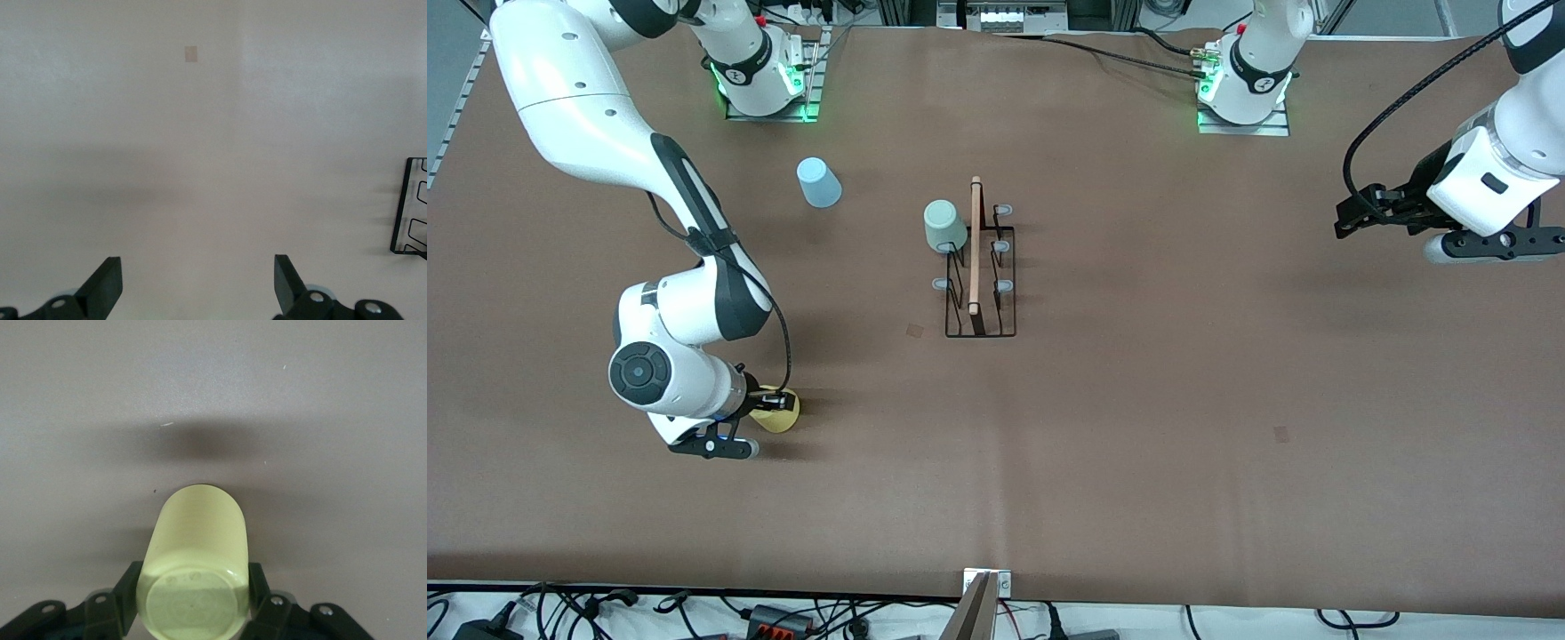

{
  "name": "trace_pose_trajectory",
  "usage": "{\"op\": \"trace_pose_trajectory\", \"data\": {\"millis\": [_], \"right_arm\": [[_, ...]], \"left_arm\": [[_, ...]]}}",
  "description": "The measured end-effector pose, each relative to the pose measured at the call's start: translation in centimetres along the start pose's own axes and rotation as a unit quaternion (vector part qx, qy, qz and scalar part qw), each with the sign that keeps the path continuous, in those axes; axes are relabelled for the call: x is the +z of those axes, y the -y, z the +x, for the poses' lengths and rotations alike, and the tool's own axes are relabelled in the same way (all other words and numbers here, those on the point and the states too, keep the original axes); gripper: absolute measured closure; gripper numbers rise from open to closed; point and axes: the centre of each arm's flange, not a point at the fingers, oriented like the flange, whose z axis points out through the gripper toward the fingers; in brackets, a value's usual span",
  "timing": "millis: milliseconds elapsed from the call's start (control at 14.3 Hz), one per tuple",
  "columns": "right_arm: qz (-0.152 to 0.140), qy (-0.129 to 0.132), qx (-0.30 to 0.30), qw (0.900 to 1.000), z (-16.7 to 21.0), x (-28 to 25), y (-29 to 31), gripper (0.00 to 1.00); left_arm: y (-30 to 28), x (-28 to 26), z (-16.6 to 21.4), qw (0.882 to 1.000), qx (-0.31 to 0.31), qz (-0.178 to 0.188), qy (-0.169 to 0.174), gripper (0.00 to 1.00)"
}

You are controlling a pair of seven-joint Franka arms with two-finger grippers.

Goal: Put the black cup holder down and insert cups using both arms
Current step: 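Carry the yellow cup to the rack and hang it on a peg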

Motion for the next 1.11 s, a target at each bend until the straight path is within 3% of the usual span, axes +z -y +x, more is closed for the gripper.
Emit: {"op": "trace_pose_trajectory", "data": {"millis": [279,697,906,1115], "right_arm": [[0.021,0.001,-0.029,0.999,-1.2,-4.6,4.3,0.33],[0.046,0.025,-0.059,0.997,-11.0,-18.1,16.7,0.33],[0.062,0.035,-0.048,0.996,-14.7,-19.6,21.3,0.33],[0.051,0.046,-0.063,0.996,-18.0,-18.2,25.3,0.33]], "left_arm": [[0.0,0.0,0.0,1.000,0.000,0.000,0.000,0.00],[0.2,0.0,0.0,1.000,-0.002,0.000,0.001,0.00],[0.8,0.0,0.1,1.000,-0.007,-0.001,0.001,0.00],[0.8,0.0,0.1,1.000,-0.007,-0.001,0.001,0.00]]}}
